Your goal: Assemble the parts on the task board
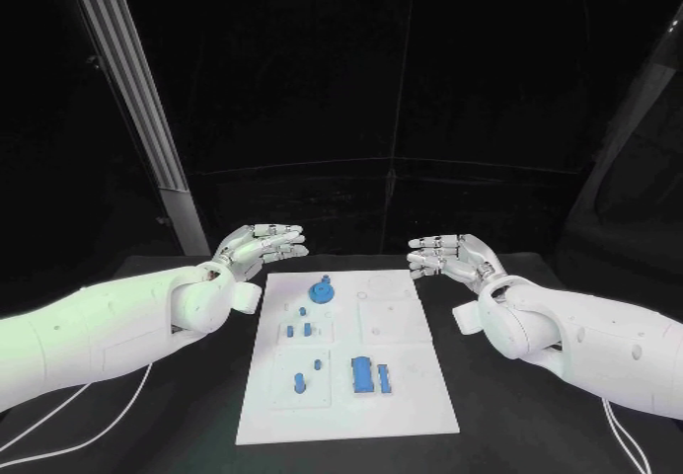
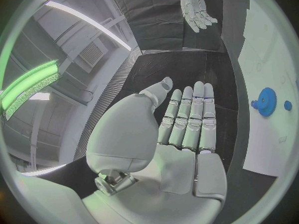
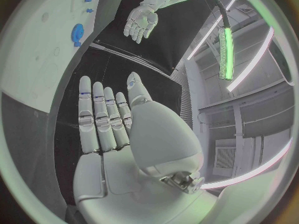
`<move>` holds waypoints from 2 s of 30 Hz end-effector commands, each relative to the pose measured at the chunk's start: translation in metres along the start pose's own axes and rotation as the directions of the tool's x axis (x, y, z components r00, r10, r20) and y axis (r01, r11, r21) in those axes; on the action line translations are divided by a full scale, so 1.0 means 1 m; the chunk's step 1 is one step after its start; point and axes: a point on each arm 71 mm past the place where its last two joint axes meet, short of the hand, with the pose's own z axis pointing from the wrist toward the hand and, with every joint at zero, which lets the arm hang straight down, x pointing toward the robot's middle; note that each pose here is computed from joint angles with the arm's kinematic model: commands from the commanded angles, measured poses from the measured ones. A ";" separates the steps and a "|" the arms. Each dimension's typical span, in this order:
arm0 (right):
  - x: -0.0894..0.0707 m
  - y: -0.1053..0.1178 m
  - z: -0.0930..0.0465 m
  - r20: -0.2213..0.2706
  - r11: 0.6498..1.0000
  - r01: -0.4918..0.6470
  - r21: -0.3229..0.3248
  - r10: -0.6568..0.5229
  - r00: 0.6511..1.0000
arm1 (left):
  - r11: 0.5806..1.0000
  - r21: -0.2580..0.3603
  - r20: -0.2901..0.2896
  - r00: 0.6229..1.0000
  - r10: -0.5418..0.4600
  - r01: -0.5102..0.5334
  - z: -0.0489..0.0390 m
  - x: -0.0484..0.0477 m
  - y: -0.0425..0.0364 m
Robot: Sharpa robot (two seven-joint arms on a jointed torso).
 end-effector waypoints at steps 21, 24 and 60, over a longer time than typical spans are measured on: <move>0.017 0.012 -0.007 0.166 0.993 -0.116 -0.026 0.118 0.979 | 0.998 0.021 0.124 0.990 0.063 -0.066 -0.0029 0.0292 0.0143; 0.022 0.018 -0.015 0.210 0.990 -0.141 -0.021 0.142 0.967 | 0.995 0.023 0.159 0.983 0.088 -0.093 -0.0080 0.0405 0.0147; 0.031 0.028 -0.030 0.278 0.984 -0.178 -0.007 0.173 0.945 | 0.975 0.058 0.324 0.928 0.184 -0.214 -0.0371 0.0884 0.0013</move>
